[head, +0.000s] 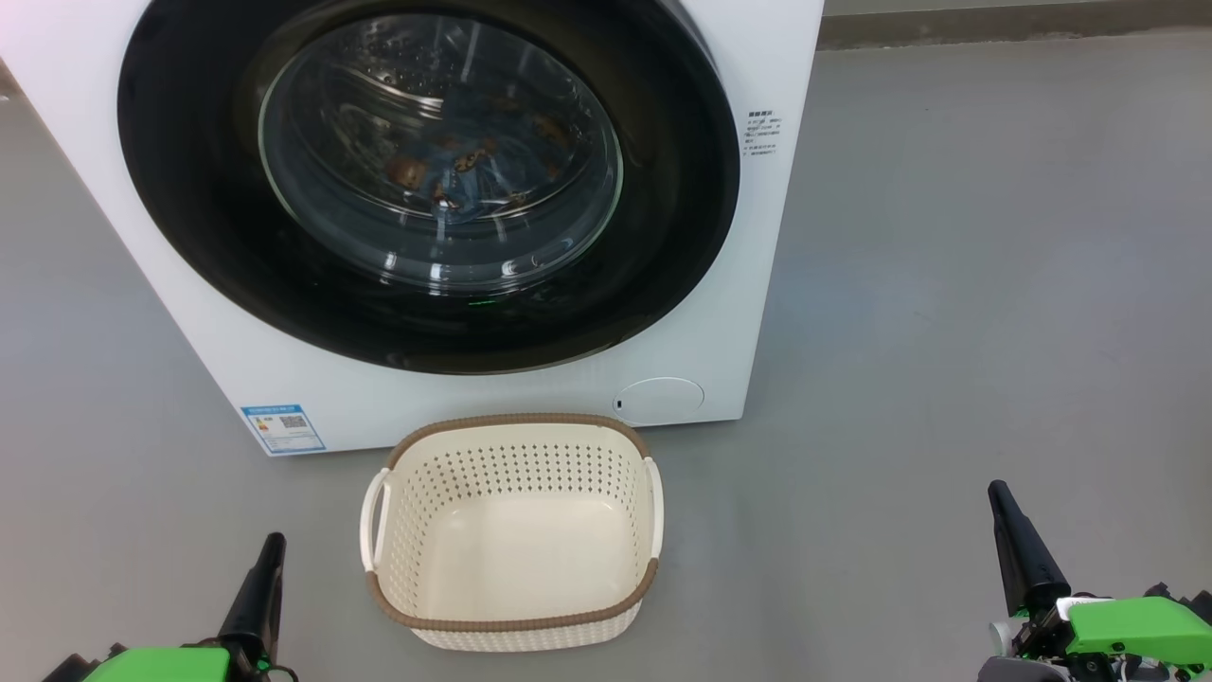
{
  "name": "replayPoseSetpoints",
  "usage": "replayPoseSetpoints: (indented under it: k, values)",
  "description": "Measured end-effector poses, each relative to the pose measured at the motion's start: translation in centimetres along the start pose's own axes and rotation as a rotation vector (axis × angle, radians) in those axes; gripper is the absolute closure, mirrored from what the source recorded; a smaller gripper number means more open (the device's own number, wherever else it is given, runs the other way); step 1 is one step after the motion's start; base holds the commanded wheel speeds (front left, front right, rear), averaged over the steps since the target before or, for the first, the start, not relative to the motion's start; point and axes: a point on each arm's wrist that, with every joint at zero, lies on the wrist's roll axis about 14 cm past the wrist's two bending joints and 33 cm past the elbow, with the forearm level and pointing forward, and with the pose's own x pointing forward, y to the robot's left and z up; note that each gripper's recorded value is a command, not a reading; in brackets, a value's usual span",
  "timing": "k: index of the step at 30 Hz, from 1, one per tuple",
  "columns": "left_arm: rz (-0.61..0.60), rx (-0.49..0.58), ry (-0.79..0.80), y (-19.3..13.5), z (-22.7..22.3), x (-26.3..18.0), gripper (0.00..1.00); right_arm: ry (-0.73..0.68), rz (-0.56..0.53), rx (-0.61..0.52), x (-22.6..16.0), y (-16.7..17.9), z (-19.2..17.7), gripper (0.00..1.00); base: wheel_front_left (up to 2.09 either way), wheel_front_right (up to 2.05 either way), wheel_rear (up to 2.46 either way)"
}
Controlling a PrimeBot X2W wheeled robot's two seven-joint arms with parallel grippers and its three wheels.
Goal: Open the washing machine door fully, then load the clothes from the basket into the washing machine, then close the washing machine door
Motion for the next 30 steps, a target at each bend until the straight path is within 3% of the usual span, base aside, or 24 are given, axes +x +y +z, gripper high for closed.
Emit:
replayPoseSetpoints:
  k: [30]
  values:
    - [0.000,0.000,0.000,-0.01,0.00,0.00,1.00,-0.001,0.000,0.002,0.00,0.00,0.00,1.00,0.00,0.00,0.00]
